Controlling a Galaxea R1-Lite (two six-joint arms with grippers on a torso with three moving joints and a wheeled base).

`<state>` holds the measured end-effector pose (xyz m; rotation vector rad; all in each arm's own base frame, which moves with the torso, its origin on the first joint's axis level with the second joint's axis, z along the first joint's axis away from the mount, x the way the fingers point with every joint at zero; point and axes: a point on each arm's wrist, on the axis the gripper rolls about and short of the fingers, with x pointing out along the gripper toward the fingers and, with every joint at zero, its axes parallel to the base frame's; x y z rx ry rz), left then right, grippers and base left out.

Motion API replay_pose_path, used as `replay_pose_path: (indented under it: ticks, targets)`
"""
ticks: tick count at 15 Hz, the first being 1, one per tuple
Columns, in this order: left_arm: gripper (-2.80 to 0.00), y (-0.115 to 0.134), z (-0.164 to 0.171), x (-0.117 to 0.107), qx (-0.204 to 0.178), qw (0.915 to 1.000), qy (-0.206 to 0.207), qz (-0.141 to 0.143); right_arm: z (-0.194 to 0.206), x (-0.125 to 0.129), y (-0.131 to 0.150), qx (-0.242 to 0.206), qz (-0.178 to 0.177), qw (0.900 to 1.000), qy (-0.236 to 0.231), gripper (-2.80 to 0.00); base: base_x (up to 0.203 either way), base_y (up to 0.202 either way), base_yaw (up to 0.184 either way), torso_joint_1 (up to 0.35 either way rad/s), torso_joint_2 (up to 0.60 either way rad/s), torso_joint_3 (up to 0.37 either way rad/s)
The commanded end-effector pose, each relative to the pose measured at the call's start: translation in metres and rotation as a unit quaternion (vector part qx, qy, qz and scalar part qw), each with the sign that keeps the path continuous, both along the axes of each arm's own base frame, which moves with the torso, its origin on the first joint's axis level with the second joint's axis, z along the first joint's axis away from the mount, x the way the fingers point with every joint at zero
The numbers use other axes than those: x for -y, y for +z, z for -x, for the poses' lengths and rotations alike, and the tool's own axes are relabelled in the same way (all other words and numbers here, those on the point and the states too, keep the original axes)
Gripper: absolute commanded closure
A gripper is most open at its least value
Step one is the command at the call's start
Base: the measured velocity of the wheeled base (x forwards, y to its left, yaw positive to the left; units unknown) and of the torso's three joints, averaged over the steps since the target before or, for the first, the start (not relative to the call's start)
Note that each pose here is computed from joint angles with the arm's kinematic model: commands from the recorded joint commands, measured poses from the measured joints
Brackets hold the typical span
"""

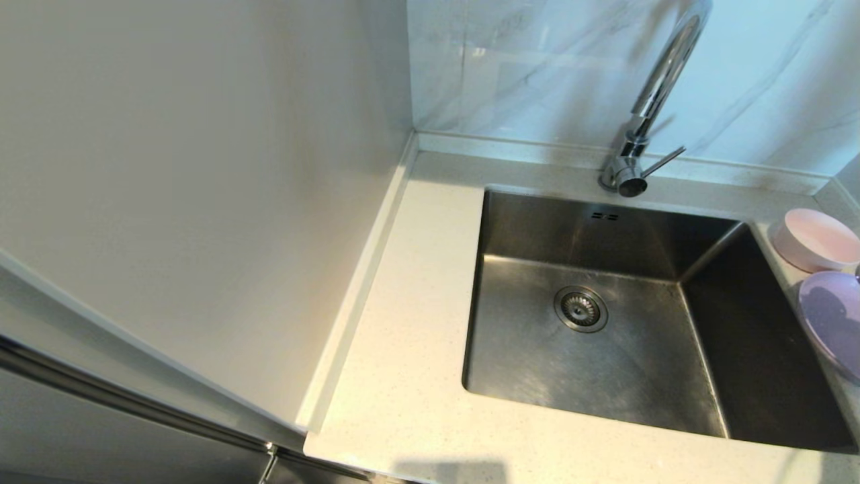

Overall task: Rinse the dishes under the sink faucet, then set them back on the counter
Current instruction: Put a spoon back to the table from the sink

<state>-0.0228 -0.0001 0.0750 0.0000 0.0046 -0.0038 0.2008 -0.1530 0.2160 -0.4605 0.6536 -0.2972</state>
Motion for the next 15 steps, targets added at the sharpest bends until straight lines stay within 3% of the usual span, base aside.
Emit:
replay_pose_path:
  ticks: [1, 6, 11, 14, 15]
  targets:
    - [0.00, 0.000, 0.000, 0.000, 0.000, 1.0000, 0.000, 0.000, -0.005, 0.008, -0.012, -0.021, -0.006, 1.000, -0.009, 0.00, 0.000, 0.000, 0.000, 0.000, 0.00, 0.000]
    - [0.00, 0.000, 0.000, 0.000, 0.000, 1.0000, 0.000, 0.000, -0.024, 0.027, -0.036, -0.084, 0.012, 0.996, -0.031, 0.00, 0.000, 0.000, 0.000, 0.000, 0.00, 0.000]
    - [0.00, 0.000, 0.000, 0.000, 0.000, 1.0000, 0.000, 0.000, -0.030, 0.032, -0.044, -0.096, 0.011, 0.995, -0.040, 0.00, 0.000, 0.000, 0.000, 0.000, 0.00, 0.000]
    - [0.00, 0.000, 0.000, 0.000, 0.000, 1.0000, 0.000, 0.000, -0.033, 0.035, -0.046, -0.078, 0.017, 0.996, -0.049, 0.00, 0.000, 0.000, 0.000, 0.000, 0.00, 0.000]
    - [0.00, 0.000, 0.000, 0.000, 0.000, 1.0000, 0.000, 0.000, -0.033, 0.035, -0.045, -0.077, 0.018, 0.996, -0.049, -2.80, 0.000, 0.000, 0.000, 0.000, 0.00, 0.000]
